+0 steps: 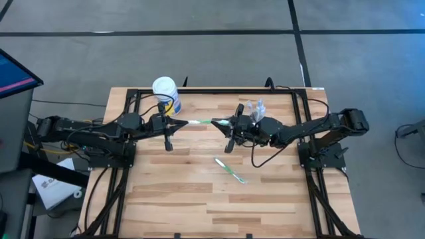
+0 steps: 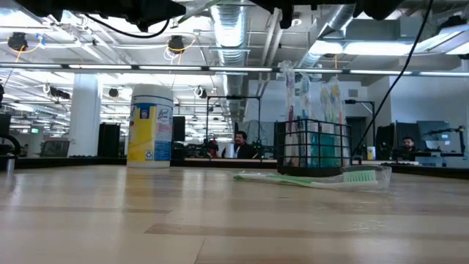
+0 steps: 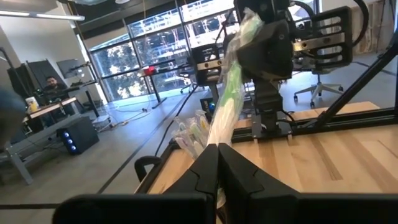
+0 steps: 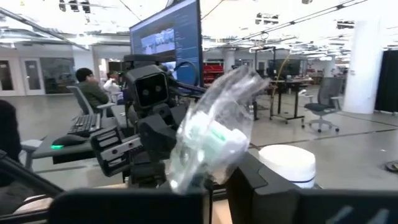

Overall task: Pick & Place toothbrushing station
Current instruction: Put the green toothbrush into the mesh organizer

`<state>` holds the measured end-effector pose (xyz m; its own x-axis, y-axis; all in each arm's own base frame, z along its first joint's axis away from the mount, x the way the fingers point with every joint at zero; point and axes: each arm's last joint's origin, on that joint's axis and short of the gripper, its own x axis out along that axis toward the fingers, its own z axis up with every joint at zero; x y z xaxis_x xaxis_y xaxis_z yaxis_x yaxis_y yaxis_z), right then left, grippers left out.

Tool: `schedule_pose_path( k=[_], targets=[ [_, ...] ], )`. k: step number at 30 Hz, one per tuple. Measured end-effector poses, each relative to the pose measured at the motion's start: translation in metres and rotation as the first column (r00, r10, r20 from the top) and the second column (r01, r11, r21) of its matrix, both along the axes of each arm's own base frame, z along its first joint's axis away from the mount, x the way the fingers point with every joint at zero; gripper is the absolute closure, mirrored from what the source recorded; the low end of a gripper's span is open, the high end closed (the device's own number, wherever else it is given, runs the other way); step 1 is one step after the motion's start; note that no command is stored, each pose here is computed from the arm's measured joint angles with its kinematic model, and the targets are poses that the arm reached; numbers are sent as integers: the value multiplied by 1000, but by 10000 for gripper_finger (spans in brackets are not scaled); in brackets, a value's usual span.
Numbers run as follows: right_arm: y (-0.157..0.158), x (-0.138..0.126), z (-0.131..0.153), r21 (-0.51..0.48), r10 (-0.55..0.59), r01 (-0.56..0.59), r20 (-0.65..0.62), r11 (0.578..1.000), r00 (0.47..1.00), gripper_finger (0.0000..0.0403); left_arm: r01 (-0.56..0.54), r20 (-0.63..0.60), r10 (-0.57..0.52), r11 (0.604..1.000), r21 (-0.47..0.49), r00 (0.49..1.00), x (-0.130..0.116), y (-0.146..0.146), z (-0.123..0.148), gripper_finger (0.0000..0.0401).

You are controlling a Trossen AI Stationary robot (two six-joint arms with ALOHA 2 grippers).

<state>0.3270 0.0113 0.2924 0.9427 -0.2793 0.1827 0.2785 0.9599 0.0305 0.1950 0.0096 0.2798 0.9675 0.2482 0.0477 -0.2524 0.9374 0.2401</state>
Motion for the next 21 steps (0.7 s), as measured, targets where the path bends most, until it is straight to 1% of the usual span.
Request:
schedule_pose_path(
  k=[3,7,14,19,21],
  targets=[
    [0,-1,1,-3,18,-18,2,1000,1000,386,-1,-1,1,1000,0,1000,0,0,0,401],
    [3,-1,2,-28,34,-34,-4,999,999,395,6,-2,-6,1000,0,1000,0,0,0,399],
    [3,-1,0,-26,36,-37,-24,999,999,397,4,1,-4,1000,0,1000,0,0,0,392],
    [3,-1,-1,-24,38,-39,-29,999,999,397,4,2,-4,1000,0,1000,0,0,0,380],
    [3,-4,0,-23,38,-40,-57,999,998,397,4,2,-4,1000,0,1000,0,0,0,372]
  ],
)
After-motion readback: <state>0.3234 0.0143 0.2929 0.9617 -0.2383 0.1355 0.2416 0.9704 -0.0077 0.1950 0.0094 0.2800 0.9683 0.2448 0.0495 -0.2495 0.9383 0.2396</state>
